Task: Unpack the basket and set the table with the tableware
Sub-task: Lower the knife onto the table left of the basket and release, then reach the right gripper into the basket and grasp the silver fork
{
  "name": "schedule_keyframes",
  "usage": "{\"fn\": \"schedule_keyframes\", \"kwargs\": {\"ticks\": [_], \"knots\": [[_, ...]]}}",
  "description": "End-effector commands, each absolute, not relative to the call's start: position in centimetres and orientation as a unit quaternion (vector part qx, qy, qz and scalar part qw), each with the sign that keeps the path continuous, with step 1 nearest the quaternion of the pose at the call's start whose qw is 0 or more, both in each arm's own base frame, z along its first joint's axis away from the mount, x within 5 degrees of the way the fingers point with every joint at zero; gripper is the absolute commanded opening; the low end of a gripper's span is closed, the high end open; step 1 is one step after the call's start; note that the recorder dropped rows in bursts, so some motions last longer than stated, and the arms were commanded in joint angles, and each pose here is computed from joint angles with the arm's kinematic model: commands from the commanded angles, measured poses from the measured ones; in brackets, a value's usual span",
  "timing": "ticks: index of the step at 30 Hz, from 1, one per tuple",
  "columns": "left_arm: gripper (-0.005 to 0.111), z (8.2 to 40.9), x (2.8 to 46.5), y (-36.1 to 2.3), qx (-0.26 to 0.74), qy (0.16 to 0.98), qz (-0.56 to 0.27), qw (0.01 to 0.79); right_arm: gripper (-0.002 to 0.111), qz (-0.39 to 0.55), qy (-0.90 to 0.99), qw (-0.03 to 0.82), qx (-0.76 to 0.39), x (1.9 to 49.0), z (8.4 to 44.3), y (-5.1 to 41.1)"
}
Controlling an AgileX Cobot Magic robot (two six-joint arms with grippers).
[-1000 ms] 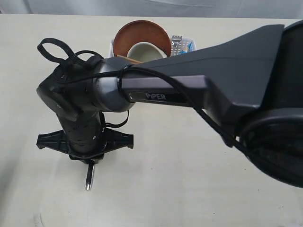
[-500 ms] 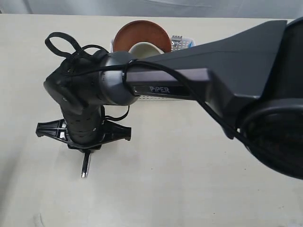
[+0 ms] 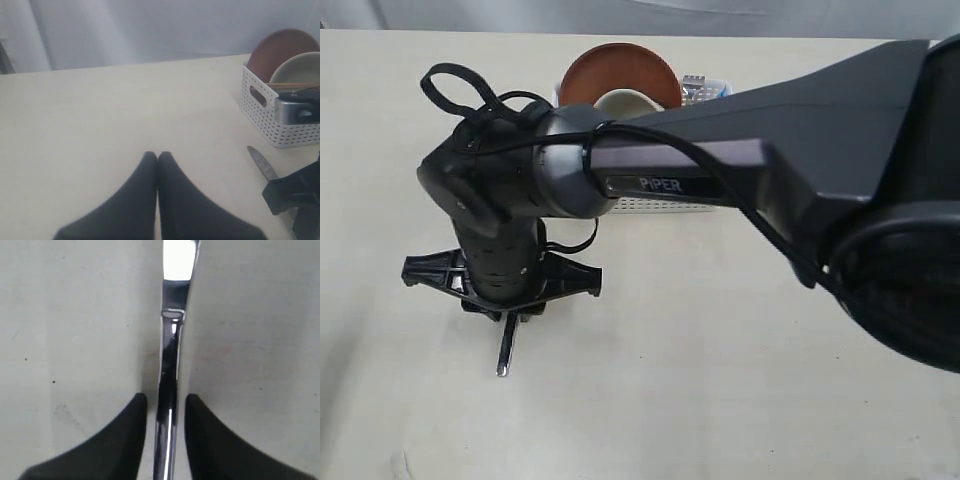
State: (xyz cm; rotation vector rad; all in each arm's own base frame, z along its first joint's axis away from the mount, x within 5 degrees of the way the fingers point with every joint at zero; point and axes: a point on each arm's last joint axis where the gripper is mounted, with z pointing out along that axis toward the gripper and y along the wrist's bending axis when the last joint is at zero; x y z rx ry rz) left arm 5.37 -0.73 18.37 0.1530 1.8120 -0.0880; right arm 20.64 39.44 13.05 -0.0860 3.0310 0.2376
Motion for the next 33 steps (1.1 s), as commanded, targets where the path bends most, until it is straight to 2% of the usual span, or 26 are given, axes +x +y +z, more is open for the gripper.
{"fn": "schedule_keyframes", "kwargs": {"ticks": [1,6,10,18,21,25,33], "knots": [[0.000,18.4,5.4,-0.7,0.065,0.782,-0.039,0.619,0.052,0.077,0.995,0.052,-0.043,20.9,13.5,39.2],[0.000,18.4,5.4,-0.7,0.065,0.782,-0.039,0.619,0.051,0.061,0.993,0.052,-0.082,21.8,15.2,39.2],[0.000,18.4,5.4,-0.7,0.065,0.782,-0.039,0.619,0.049,0.044,0.993,0.047,-0.100,23.7,18.5,38.0],[0.000,18.4,5.4,-0.7,0.065,0.782,-0.039,0.619,0.049,0.081,0.990,0.103,-0.052,28.1,27.6,31.7],[0.000,18.4,5.4,-0.7,0.065,0.782,-0.039,0.619,0.049,0.086,0.988,0.129,-0.019,29.7,29.8,29.0],[0.000,18.4,5.4,-0.7,0.065,0.782,-0.039,0.619,0.049,0.071,0.986,0.148,0.014,31.8,30.3,26.2],[0.000,18.4,5.4,-0.7,0.065,0.782,-0.039,0.619,0.049,0.021,0.991,0.136,0.008,34.6,27.3,24.2]]}}
